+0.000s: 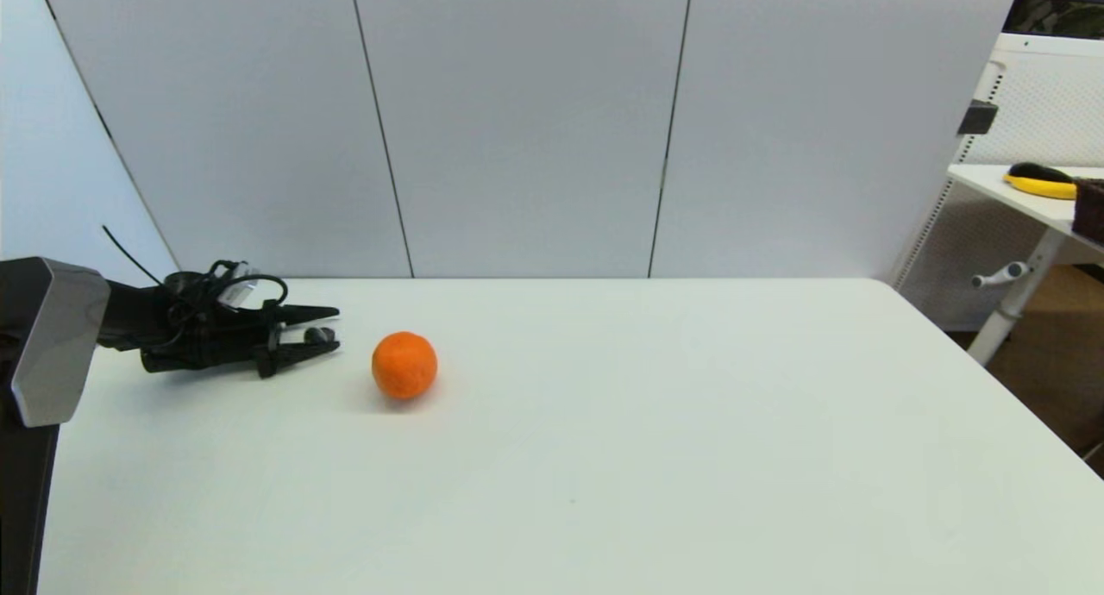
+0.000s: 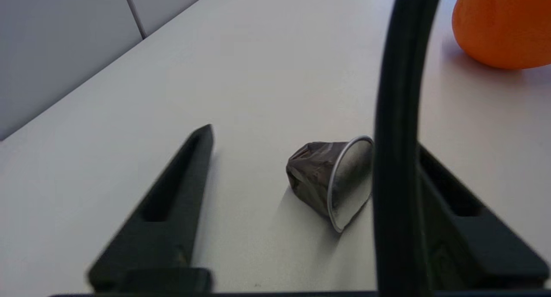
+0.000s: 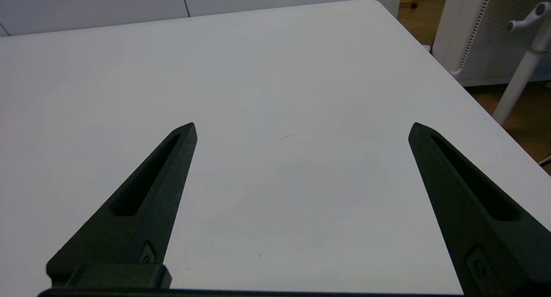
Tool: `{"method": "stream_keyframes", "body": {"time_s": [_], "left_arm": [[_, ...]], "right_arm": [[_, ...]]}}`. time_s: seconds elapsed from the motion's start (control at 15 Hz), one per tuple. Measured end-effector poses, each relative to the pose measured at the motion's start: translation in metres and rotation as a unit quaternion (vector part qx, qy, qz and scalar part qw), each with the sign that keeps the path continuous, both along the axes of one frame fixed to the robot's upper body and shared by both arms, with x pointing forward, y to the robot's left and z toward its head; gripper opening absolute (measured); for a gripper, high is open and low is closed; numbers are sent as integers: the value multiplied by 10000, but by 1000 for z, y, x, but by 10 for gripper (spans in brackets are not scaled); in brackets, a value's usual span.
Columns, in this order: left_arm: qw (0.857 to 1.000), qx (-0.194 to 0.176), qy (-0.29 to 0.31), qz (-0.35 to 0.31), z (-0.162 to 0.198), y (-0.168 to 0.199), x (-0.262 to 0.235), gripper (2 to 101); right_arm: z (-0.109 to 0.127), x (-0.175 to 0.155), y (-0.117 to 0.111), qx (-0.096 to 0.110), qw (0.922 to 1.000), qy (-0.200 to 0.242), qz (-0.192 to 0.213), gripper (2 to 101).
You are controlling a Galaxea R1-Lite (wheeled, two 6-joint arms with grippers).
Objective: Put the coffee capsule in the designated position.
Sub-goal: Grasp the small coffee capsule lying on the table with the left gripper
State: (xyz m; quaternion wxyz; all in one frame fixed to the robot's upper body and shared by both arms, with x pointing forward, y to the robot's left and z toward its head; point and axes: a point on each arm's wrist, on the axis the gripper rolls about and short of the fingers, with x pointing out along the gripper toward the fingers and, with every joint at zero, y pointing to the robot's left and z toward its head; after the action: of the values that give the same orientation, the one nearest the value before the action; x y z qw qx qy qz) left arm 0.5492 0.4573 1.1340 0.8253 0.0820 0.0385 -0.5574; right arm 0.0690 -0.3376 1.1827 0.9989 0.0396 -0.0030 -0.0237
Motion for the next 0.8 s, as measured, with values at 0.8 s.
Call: {"method": "stream_keyframes", "body": {"time_s": [0.8], "left_arm": [[9999,6,140,22,17,-2,-6,275]], "right_arm": [[0,0,0,0,10000,0,2,973]]}}
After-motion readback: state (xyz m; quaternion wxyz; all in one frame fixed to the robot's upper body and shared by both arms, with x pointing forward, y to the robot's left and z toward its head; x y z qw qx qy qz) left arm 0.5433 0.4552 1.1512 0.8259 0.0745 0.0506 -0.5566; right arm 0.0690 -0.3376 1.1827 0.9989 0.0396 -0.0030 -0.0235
